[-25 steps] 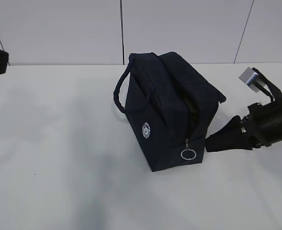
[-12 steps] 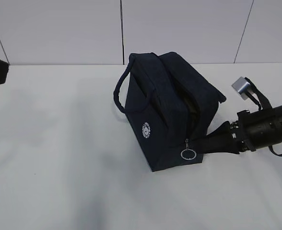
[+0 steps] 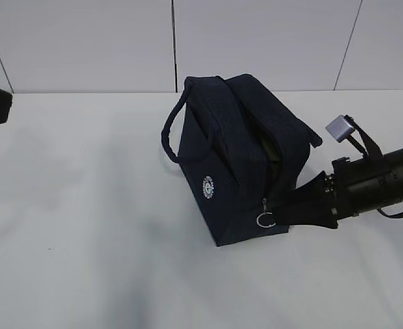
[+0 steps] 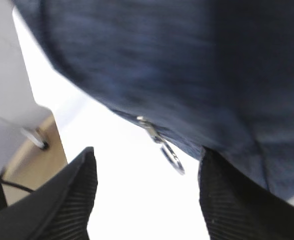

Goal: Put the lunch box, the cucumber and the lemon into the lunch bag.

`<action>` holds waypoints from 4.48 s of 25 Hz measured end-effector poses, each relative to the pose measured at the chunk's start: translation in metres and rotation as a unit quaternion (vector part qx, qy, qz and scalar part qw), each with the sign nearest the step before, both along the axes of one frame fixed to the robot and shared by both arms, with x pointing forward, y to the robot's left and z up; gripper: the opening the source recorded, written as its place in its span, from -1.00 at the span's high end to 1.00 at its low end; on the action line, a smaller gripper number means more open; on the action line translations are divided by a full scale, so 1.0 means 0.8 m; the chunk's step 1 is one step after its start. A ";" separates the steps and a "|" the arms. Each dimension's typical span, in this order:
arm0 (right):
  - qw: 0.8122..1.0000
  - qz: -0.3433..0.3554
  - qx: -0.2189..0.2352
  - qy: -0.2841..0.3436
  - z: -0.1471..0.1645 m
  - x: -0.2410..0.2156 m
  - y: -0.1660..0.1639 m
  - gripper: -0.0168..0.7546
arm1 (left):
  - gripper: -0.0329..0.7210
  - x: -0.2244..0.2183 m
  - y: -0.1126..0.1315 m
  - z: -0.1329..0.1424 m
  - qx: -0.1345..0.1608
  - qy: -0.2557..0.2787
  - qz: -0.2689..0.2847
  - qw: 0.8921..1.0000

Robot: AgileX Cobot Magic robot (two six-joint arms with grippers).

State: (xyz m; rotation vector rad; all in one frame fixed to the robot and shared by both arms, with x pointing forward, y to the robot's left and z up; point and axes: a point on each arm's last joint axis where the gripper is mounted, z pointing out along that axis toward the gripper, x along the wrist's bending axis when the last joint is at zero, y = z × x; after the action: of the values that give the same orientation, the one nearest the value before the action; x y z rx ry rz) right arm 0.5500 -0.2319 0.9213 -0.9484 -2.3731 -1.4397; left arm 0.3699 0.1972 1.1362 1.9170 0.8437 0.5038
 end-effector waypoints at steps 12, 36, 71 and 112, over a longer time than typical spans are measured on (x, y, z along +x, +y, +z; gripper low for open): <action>0.993 0.064 -0.065 -0.081 -0.010 -0.002 0.002 -0.30 | 0.14 -0.001 0.000 -0.001 0.004 0.004 -0.001 1.000; 0.991 0.100 -0.033 -0.083 -0.006 -0.009 0.020 -0.29 | 0.14 -0.001 0.002 -0.004 0.023 0.007 -0.002 1.000; 0.994 0.083 -0.016 -0.069 -0.017 -0.005 0.030 -0.16 | 0.14 -0.003 0.003 -0.007 0.034 0.019 -0.006 0.999; 0.997 0.052 0.048 -0.027 -0.042 0.001 0.036 0.43 | 0.14 -0.004 0.003 -0.009 0.040 0.028 -0.008 0.999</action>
State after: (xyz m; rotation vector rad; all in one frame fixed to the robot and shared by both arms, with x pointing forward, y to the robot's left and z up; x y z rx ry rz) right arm 0.5508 -0.2030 0.8879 -0.7609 -2.3291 -1.5425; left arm 0.3665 0.2000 1.1287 2.0180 0.8547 0.4826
